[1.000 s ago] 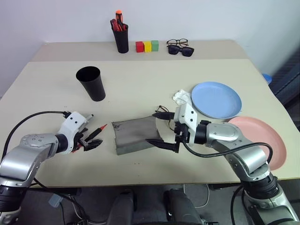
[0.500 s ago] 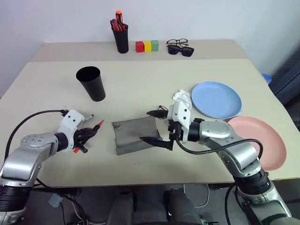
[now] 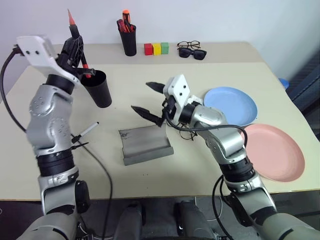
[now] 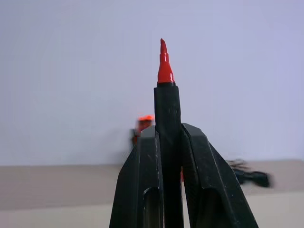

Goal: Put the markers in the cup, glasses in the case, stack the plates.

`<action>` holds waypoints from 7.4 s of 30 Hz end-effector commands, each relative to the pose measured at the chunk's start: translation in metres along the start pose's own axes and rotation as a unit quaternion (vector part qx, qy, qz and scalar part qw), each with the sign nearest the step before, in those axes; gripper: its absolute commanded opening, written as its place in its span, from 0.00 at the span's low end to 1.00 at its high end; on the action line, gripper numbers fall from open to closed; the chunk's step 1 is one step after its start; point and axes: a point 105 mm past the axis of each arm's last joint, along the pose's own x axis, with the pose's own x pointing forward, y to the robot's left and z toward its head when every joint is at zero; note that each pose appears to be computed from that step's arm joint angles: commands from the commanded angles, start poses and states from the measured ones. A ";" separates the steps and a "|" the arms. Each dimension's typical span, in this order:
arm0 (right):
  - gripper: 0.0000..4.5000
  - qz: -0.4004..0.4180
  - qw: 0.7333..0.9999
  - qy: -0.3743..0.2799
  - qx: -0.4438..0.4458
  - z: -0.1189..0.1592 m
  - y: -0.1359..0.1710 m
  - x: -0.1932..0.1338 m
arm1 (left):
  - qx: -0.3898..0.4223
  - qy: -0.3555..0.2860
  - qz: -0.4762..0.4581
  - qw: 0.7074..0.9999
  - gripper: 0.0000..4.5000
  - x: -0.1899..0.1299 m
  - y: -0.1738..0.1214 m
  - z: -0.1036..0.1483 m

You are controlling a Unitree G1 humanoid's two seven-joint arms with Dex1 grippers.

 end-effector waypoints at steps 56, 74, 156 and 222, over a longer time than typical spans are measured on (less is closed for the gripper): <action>1.00 0.072 0.997 -0.021 0.020 0.004 0.041 -0.003 | 0.119 0.562 -0.082 0.814 0.01 -0.143 0.060 -0.120; 1.00 0.073 0.996 -0.038 0.026 0.011 0.040 0.004 | 0.079 -0.012 -0.034 0.996 0.01 -0.005 0.012 0.032; 1.00 -0.027 0.969 0.243 -0.025 -0.047 -0.036 -0.111 | 0.125 0.346 -0.610 0.702 0.72 -0.125 -0.096 -0.102; 0.02 -0.019 0.952 0.273 -0.138 -0.030 -0.039 -0.062 | 0.121 0.335 -0.268 0.895 0.72 -0.145 0.021 -0.087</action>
